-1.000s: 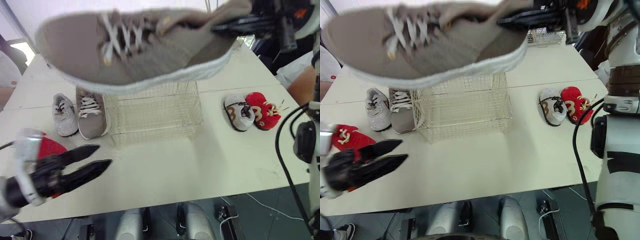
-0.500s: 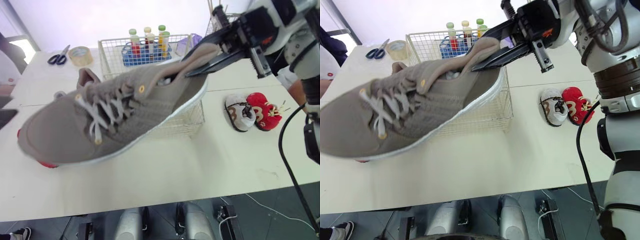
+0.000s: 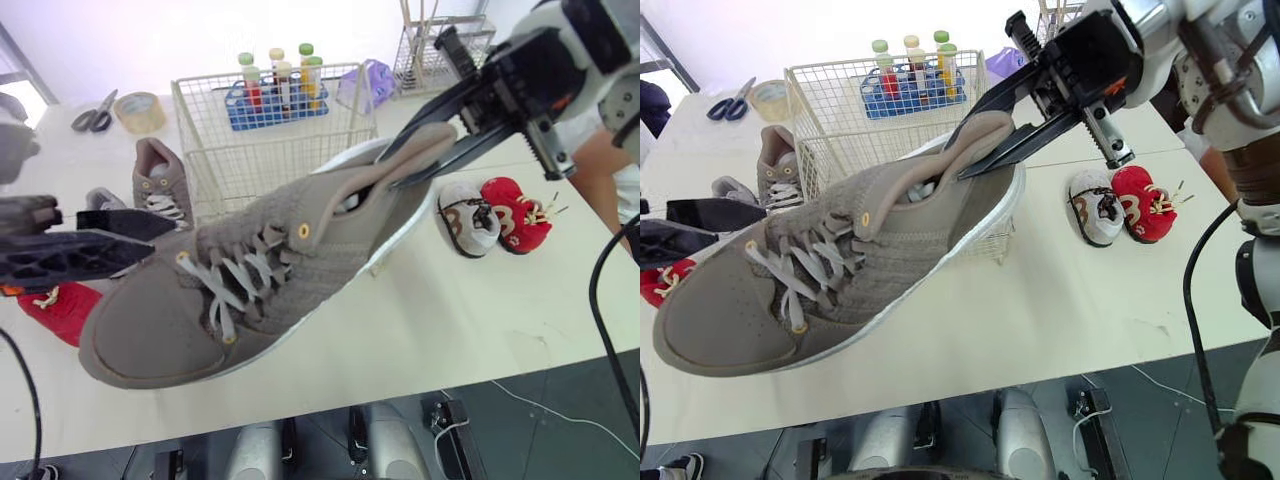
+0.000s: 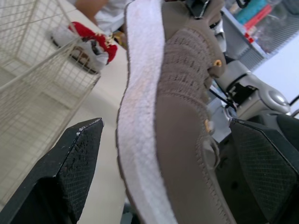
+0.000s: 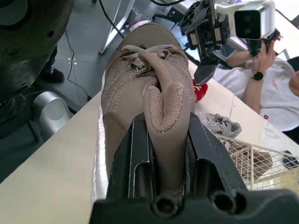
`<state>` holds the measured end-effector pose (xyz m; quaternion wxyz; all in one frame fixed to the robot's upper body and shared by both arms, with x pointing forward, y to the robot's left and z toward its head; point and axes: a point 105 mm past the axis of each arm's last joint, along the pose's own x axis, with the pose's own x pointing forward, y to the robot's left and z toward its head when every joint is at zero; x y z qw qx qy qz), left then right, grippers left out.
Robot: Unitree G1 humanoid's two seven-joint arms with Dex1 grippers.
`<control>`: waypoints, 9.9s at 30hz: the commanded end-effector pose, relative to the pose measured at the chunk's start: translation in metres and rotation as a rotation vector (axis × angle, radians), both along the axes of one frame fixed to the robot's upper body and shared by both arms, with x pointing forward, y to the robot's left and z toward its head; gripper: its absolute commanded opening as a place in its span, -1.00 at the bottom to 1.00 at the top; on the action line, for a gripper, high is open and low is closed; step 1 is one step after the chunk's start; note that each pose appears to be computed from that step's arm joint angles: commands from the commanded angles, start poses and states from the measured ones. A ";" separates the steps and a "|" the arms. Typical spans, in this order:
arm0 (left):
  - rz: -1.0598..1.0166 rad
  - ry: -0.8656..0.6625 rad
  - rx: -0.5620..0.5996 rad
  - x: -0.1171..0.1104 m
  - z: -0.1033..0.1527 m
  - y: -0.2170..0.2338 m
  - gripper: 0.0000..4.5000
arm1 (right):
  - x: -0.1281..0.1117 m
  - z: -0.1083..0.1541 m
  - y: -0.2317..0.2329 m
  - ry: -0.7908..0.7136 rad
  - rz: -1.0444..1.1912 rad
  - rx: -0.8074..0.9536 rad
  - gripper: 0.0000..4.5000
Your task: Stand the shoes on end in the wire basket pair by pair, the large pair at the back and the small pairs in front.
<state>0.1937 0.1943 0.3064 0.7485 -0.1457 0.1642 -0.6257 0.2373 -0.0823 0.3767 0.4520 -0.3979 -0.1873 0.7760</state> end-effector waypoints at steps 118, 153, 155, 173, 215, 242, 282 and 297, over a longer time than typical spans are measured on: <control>0.421 -0.433 0.081 0.009 -0.029 -0.027 0.78 | 0.145 0.023 -0.012 0.211 -0.498 0.678 -0.27; 0.512 -0.440 0.030 0.039 -0.032 -0.015 0.79 | 0.146 0.025 -0.062 0.176 -0.672 0.894 0.98; 0.548 -0.442 0.019 0.043 -0.026 -0.004 0.79 | 0.137 0.037 -0.069 0.139 -0.673 0.923 0.98; 1.022 -0.144 0.057 0.115 -0.033 0.155 0.90 | 0.000 0.003 0.015 0.423 -0.077 0.261 1.00; 1.187 -0.729 -0.188 0.189 0.121 0.127 -0.75 | 0.011 0.013 -0.025 0.366 -0.486 0.441 1.00; 0.804 -1.290 -0.339 0.150 0.131 -0.049 -0.75 | 0.014 -0.029 -0.060 0.387 -0.770 0.291 1.00; 0.857 -1.149 -0.192 0.182 0.036 -0.055 -0.34 | 0.018 -0.038 -0.049 0.428 -0.705 0.325 1.00; 0.908 -0.918 -0.164 0.121 0.034 -0.026 0.69 | 0.028 -0.046 -0.045 0.478 -0.687 0.340 1.00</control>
